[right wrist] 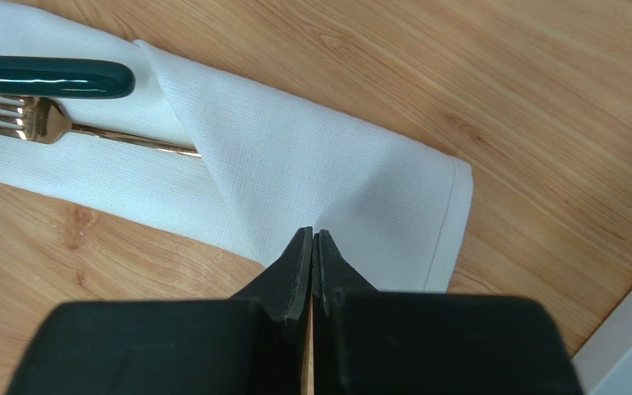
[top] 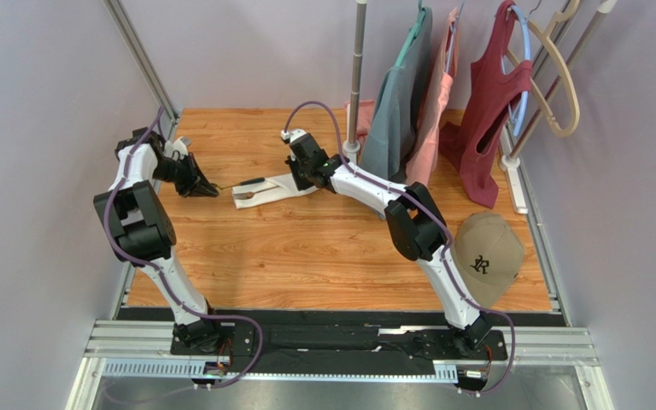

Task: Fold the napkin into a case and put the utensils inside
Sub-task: Insert the spoon into the folded napkin.

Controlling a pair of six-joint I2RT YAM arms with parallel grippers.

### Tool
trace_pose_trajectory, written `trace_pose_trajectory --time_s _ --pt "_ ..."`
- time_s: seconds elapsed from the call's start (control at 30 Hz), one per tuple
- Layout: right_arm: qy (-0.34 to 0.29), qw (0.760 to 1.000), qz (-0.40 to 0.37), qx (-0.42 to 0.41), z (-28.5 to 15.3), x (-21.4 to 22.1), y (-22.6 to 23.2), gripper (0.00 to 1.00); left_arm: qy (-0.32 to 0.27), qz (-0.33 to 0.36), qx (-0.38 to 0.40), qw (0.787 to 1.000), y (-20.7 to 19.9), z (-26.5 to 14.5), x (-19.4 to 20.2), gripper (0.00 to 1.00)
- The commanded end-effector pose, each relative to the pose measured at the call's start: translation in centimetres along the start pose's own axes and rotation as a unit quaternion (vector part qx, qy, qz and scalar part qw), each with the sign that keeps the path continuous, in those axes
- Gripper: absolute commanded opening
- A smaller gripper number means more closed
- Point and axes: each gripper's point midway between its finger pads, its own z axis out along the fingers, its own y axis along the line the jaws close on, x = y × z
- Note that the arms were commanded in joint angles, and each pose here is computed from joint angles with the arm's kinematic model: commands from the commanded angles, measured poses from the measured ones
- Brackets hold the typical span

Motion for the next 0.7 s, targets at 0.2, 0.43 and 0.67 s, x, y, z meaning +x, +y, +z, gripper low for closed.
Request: trace_pose_trajectory --time_s 0.2,0.43,0.67 --pt "-0.006 1.000 -0.006 -0.008 1.0 -0.2 0.2 0.00 0.004 0.015 -0.008 1.000 0.3 -0.2 0.0 0.00" --pt "0.002 1.000 -0.011 -0.010 1.5 0.7 -0.1 0.00 0.014 0.014 -0.021 1.000 1.0 0.0 -0.2 0.00" --pt "0.009 0.997 -0.058 -0.055 2.0 1.4 1.1 0.00 0.023 0.016 -0.007 1.000 0.5 0.3 -0.5 0.00"
